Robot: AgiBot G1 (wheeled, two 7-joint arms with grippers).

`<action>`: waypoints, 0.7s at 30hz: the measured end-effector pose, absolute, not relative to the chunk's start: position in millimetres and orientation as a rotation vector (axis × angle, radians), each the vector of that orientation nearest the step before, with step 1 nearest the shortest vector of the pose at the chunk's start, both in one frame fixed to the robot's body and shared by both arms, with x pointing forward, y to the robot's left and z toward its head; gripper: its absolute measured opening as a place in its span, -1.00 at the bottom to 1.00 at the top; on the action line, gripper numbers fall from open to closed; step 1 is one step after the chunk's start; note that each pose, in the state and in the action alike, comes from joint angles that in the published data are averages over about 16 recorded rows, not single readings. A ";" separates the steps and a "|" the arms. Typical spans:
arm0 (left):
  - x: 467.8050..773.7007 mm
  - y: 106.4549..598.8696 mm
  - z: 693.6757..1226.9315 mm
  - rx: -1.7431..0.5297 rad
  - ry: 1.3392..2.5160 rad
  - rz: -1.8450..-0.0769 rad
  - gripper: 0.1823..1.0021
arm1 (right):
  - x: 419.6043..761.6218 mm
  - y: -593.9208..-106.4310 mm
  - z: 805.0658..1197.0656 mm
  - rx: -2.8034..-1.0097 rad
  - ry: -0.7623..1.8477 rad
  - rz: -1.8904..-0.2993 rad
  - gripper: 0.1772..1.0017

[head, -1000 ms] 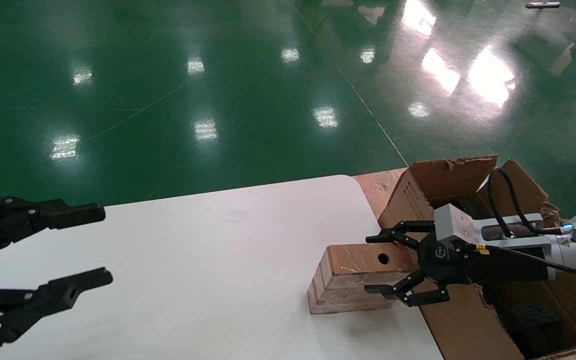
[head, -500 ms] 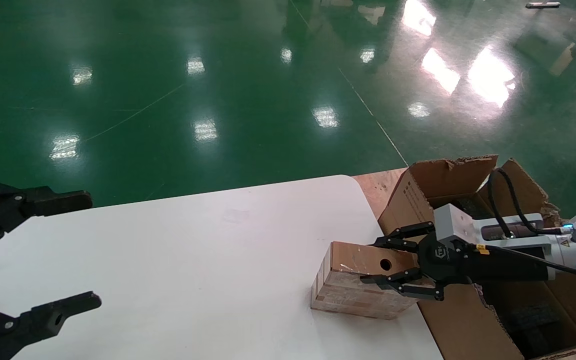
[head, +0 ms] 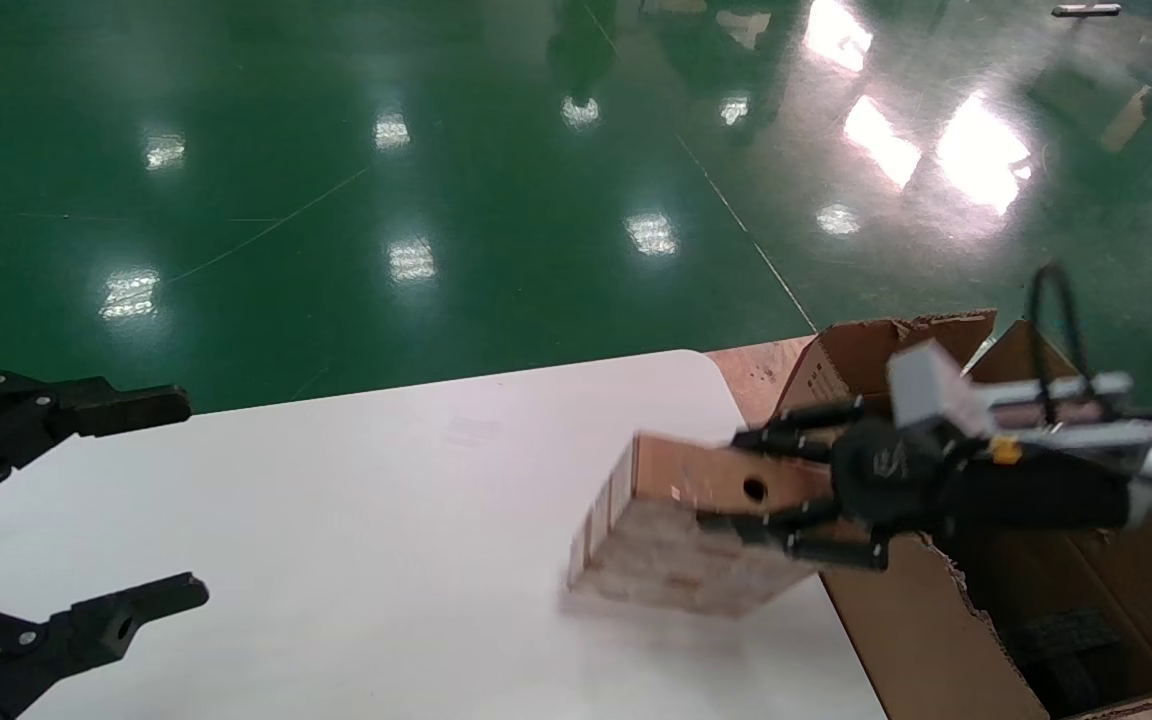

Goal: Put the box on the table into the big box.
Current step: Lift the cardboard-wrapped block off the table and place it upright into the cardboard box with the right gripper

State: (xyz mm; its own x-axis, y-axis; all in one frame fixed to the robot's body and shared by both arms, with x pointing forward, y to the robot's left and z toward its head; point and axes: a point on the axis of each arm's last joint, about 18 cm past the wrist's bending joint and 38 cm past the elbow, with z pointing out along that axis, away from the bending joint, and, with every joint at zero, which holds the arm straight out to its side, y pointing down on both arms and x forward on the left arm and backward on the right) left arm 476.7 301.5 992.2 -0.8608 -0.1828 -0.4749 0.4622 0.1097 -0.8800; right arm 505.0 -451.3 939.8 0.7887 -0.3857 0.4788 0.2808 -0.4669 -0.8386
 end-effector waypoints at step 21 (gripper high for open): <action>476.7 301.5 992.2 0.271 1.921 -1.802 -0.24 | 409.9 -571.2 1020.2 -1.743 0.464 -1.177 -0.26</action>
State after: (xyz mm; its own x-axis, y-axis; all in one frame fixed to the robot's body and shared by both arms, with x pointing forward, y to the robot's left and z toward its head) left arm 476.7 301.5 992.2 -0.8608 -0.1828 -0.4749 0.4622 0.1097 -0.8800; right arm 409.9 -571.2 1020.2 0.4652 -0.7263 0.5061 0.1860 -0.4788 -0.8580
